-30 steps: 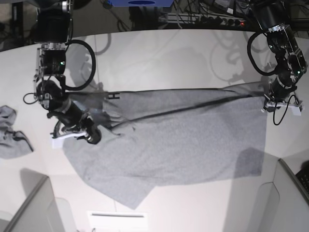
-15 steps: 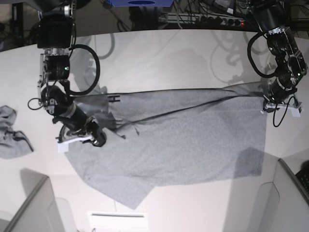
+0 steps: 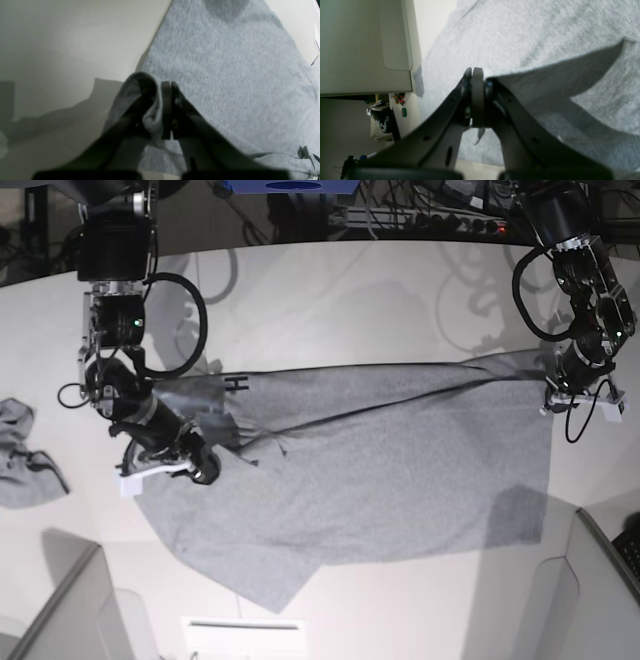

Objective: Fold the T-shirt properly
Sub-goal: 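Lift and pull the shoulder edge across the shirt with both grippers, then open both grippers and release the folded edge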

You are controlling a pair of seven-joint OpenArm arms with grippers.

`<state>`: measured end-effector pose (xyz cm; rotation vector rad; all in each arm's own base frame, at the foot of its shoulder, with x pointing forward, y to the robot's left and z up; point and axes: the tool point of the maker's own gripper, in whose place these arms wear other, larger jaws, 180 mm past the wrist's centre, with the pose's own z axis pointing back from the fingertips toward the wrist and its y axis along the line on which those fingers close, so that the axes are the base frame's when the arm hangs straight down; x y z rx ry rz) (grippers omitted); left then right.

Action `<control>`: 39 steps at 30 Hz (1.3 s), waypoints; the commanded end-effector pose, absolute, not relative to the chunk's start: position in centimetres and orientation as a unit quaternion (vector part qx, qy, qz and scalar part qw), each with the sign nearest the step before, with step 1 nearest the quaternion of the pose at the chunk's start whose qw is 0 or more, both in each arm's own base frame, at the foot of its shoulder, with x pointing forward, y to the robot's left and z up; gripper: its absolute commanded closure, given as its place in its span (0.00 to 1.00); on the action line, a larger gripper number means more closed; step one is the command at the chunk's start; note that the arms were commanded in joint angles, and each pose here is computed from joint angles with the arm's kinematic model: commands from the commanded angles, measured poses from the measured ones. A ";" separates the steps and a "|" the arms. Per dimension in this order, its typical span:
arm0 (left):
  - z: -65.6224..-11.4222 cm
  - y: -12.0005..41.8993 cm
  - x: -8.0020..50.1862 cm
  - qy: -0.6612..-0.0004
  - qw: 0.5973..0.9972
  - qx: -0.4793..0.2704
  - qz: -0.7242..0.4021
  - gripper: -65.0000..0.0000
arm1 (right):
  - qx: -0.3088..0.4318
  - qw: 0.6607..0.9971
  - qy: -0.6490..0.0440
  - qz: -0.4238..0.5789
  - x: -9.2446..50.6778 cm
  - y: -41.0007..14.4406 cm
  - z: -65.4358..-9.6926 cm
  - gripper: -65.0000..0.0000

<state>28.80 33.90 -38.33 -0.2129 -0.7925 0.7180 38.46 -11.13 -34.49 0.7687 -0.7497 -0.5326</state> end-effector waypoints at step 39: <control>-36.5 34.5 18.3 -0.389 0.813 -0.152 0.404 0.12 | 0.249 0.753 -0.393 -0.466 24.1 -20.5 -35.7 0.45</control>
